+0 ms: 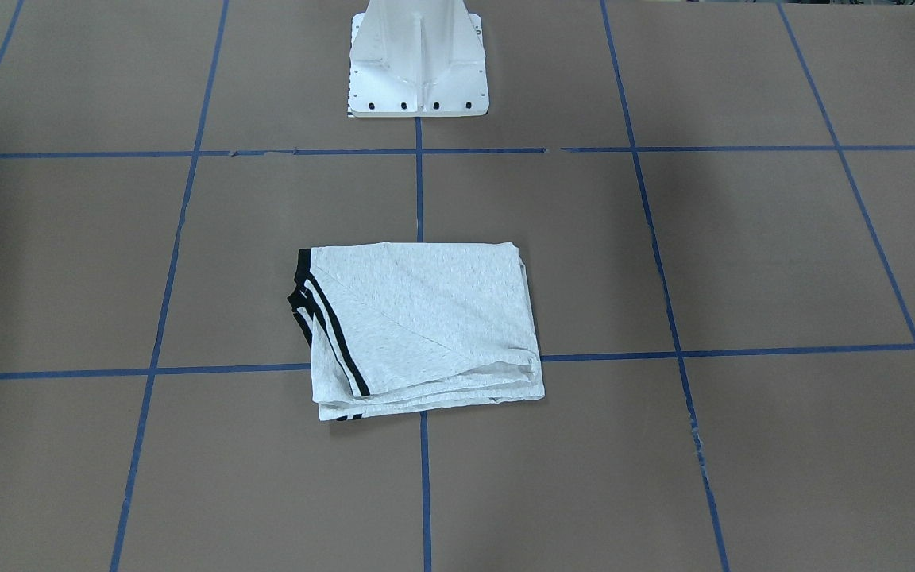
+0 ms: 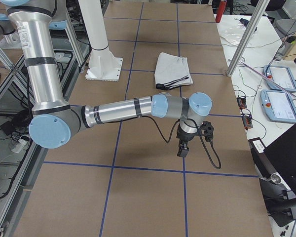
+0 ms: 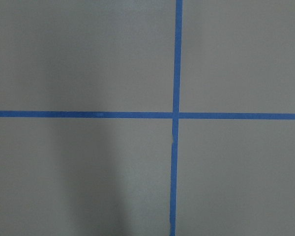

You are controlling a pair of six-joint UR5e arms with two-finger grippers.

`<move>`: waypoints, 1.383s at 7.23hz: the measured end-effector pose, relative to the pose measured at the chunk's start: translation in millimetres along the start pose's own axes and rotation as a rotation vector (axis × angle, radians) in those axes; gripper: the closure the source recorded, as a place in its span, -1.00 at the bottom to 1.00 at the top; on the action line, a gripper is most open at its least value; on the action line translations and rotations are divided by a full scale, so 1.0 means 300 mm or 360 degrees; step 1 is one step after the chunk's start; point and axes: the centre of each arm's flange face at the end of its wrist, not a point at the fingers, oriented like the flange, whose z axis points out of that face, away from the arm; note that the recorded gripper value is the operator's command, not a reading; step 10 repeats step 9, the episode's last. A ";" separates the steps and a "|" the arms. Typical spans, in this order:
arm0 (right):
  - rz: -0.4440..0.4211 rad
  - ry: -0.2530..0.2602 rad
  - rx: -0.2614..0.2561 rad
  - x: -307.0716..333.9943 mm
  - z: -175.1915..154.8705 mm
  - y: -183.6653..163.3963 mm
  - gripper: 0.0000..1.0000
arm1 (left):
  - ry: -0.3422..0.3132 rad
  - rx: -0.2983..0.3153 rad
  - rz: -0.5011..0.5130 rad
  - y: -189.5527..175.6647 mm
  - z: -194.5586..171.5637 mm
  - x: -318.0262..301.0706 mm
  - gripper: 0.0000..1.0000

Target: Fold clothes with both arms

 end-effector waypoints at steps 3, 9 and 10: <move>-0.0026 0.0021 0.0030 -0.019 -0.031 0.002 -1.00 | 0.0005 0.0021 0.0023 -0.003 -0.023 0.024 -1.00; 0.0007 -0.0014 0.0013 -0.007 -0.008 0.033 -1.00 | 0.0002 0.0040 0.0042 0.007 -0.053 0.054 -1.00; 0.0007 -0.0014 0.0013 -0.007 -0.008 0.033 -1.00 | 0.0002 0.0040 0.0042 0.007 -0.053 0.054 -1.00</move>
